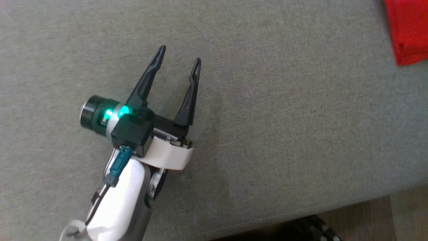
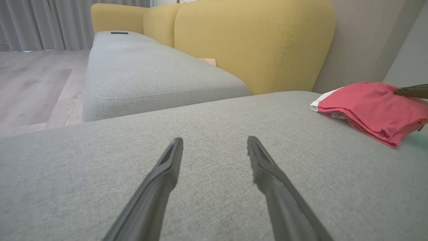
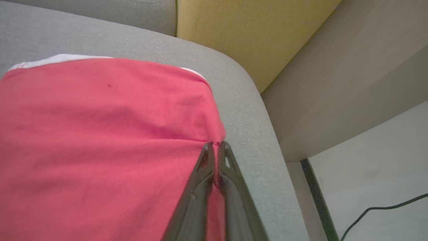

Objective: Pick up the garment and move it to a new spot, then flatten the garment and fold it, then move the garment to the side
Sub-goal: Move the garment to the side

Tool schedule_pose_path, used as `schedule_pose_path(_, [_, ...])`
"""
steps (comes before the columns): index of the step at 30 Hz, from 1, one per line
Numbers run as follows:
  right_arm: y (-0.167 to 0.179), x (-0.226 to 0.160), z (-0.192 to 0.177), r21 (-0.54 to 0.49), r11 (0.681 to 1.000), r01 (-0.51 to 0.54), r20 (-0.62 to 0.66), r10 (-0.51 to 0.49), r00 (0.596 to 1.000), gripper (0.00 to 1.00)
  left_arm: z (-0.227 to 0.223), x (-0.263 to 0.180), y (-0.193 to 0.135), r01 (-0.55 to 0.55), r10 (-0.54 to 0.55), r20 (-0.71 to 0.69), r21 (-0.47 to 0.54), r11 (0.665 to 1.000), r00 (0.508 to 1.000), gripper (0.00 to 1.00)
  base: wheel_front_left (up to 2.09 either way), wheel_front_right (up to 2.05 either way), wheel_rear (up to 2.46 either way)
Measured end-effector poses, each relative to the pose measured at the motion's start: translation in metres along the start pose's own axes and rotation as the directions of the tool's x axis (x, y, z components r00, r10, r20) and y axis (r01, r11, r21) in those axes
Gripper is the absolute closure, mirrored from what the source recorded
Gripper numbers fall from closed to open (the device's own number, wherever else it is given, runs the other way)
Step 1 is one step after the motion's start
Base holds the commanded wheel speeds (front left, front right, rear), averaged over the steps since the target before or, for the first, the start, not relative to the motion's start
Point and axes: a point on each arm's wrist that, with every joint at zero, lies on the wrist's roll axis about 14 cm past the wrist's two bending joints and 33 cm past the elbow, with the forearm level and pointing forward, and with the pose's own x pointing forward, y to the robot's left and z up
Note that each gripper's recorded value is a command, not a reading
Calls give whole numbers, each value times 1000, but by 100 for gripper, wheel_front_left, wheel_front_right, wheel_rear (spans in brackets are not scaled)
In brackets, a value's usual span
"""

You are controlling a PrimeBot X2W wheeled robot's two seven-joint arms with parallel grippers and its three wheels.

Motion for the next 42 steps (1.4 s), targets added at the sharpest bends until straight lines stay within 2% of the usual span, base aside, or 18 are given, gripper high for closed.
schedule_pose_path(9, [-40, 2, -2, -109, 988, 110, -16, -112, 994, 100, -13, 9, -8, 33, -33, -8, -22, 999, 999, 0, 0, 0, 0])
schedule_pose_path(10, [-43, 2, 0, -126, 985, 119, -15, -122, 992, 75, -12, 9, -9, 37, -37, -5, -21, 999, 999, 0, 0, 0, 0])
schedule_pose_path(11, [-47, 0, 1, -136, 982, 131, -11, -134, 991, 0, -10, 9, -10, 38, -38, -2, -19, 999, 999, 0, 0, 0, 0])
schedule_pose_path(14, [-52, -2, 11, -150, 976, 159, 21, -157, 987, 0, -3, 7, -10, 36, -36, 9, -13, 999, 999, 0, 0, 0, 0])
schedule_pose_path(19, [-25, -5, 40, -138, 979, 153, 139, -134, 981, 0, 24, -2, -4, -6, 5, 48, 20, 1000, 999, 0, 0, 0, 0])
schedule_pose_path(22, [11, -10, 48, -70, 993, 94, 197, -79, 977, 0, 34, -16, -1, -44, 43, 47, 23, 999, 998, 0, 0, 0, 0])
schedule_pose_path(24, [48, -18, 44, -17, 1000, 21, 217, -17, 976, 0, 35, -33, 2, -79, 79, 23, 28, 996, 997, 0, 0, 0, 0])
schedule_pose_path(27, [101, -39, 34, 57, 994, -93, 241, 76, 968, 0, 37, -66, 13, -169, 169, -11, 31, 985, 986, 0, 0, 0, 0])
schedule_pose_path(32, [157, -80, 42, 167, 959, -228, 334, 163, 929, 0, 46, -116, 29, -290, 292, -30, 48, 956, 956, 0, 0, 0, 0])
schedule_pose_path(37, [226, -131, 55, 257, 879, -403, 422, 273, 865, 0, 51, -171, 53, -432, 435, -35, 78, 899, 900, 0, 0, 0, 0])
schedule_pose_path(39, [240, -150, 54, 254, 861, -441, 446, 301, 843, 0, 55, -191, 57, -463, 466, -25, 78, 883, 884, 0, 0, 0, 0])
schedule_pose_path(42, [243, -175, 69, 252, 841, -479, 524, 297, 798, 0, 73, -210, 60, -489, 488, 35, 72, 869, 872, 0, 0, 0, 0])
